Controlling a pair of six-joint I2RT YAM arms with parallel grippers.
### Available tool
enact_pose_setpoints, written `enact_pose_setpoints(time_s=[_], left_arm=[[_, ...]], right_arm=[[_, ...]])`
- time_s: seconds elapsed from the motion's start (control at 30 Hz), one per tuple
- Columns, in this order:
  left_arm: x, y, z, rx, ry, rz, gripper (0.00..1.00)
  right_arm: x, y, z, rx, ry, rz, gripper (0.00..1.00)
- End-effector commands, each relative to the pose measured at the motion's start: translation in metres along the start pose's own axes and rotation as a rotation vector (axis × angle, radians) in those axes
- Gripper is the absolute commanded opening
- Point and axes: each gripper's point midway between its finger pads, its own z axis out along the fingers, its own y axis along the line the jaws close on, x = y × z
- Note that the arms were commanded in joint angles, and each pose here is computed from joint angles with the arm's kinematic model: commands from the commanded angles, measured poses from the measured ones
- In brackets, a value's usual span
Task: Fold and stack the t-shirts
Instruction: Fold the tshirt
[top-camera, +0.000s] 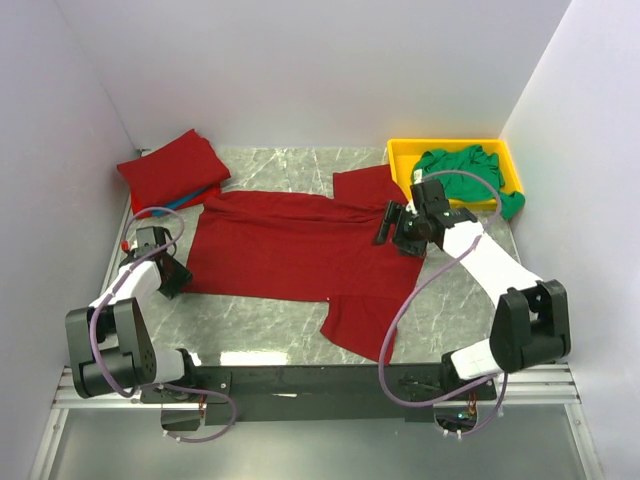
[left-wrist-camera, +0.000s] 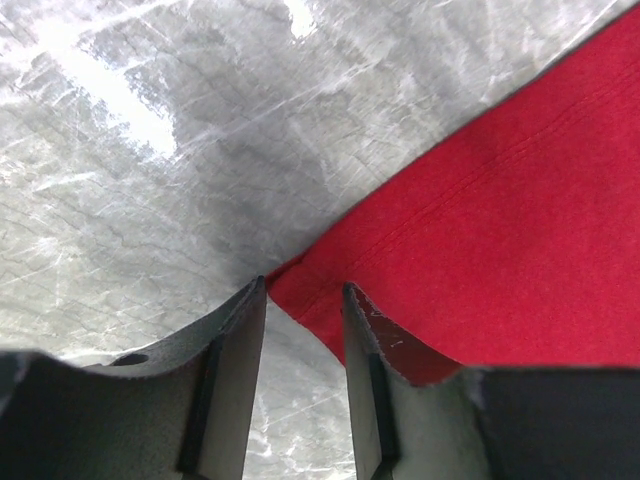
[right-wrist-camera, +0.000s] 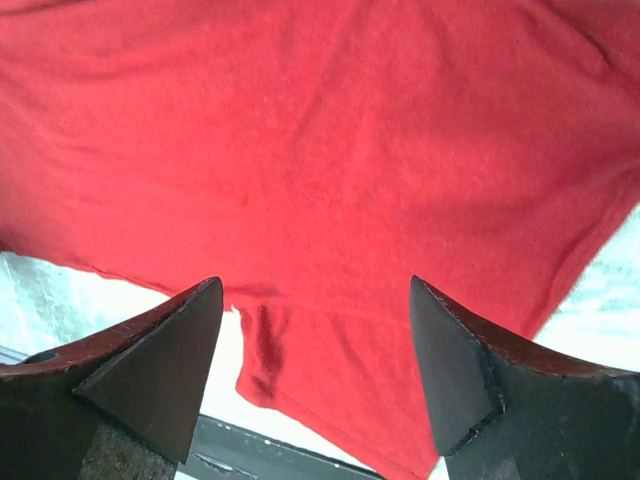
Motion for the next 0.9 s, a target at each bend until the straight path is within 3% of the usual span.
enact_pose_setpoints(time_s=[0.0, 0.07, 0.33, 0.57, 0.87], left_arm=[[-0.002, -0.004, 0.001, 0.013, -0.001, -0.003, 0.4], [0.0, -0.005, 0.002, 0.016, 0.008, -0.002, 0.35], [0.005, -0.007, 0.004, 0.018, 0.044, 0.027, 0.01], [-0.013, -0.021, -0.018, 0.08, -0.003, 0.076, 0.01], [-0.015, -0.033, -0.028, 0.16, -0.019, 0.113, 0.01]], right_arm=[[0.005, 0.001, -0.01, -0.026, -0.038, -0.018, 0.81], [0.008, 0.001, -0.014, -0.039, -0.048, -0.015, 0.81], [0.048, -0.018, -0.013, -0.039, -0.016, 0.028, 0.81], [0.105, -0.028, -0.017, 0.034, 0.05, -0.024, 0.79], [0.178, -0.048, -0.026, 0.088, 0.157, -0.001, 0.7]])
